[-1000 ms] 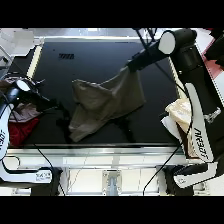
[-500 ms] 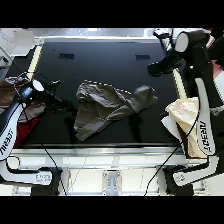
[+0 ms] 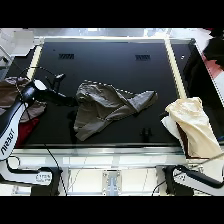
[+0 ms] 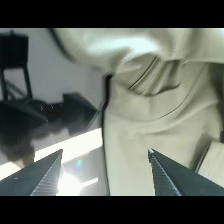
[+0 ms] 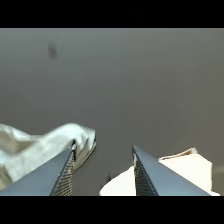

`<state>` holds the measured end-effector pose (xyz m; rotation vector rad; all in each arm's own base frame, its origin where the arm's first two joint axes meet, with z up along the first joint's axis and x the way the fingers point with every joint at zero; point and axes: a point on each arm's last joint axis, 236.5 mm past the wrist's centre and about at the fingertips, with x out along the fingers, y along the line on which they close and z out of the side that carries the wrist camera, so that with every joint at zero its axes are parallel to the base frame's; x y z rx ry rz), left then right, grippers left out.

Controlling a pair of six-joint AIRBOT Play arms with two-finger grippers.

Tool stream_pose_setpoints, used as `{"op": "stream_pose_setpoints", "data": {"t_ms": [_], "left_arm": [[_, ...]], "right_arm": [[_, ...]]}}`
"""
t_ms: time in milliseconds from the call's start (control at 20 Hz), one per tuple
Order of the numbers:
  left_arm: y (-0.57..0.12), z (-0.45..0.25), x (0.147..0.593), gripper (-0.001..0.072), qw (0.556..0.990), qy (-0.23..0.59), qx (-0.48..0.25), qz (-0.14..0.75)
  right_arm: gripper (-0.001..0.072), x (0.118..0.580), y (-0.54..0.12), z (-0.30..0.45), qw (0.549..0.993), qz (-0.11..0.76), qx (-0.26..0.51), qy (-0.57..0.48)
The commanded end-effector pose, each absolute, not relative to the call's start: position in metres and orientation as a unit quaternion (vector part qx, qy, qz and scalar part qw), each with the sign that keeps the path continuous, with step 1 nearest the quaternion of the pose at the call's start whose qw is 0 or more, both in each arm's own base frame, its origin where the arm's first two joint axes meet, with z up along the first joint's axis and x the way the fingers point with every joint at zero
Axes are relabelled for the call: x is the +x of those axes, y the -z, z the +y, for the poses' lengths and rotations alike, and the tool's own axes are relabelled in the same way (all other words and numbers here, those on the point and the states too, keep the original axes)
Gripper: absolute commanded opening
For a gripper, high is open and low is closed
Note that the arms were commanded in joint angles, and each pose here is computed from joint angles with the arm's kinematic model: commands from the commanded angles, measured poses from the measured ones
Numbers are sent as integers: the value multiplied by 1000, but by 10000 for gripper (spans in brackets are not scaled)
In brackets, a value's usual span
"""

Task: Fold the shirts.

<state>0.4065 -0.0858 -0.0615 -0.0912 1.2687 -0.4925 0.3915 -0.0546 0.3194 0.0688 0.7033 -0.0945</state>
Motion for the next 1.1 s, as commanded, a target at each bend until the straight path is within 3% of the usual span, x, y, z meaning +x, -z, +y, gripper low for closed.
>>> {"op": "stream_pose_setpoints", "data": {"t_ms": [0, 200, 600, 650, 750, 850, 1050], "left_arm": [[68, -99, 412, 589, 775, 252, -59, 576], [85, -115, 411, 589, 757, 271, -99, 586], [102, -128, 405, 587, 737, 293, -109, 599], [102, -131, 405, 542, 737, 296, -109, 598], [95, -141, 410, 233, 740, 304, -117, 589], [86, -148, 417, 15, 745, 311, -119, 578], [67, -151, 418, 14, 739, 332, -115, 575]], "right_arm": [[408, 333, -368, -75, 953, 285, 51, 84], [408, 304, -386, -80, 958, 262, 48, 103], [406, 300, -382, -72, 956, 273, 53, 89], [406, 300, -382, -71, 956, 274, 54, 88], [405, 299, -378, -67, 954, 283, 57, 80], [406, 298, -364, -63, 947, 307, 62, 72], [405, 317, -262, -16, 889, 434, 140, -37]]}}
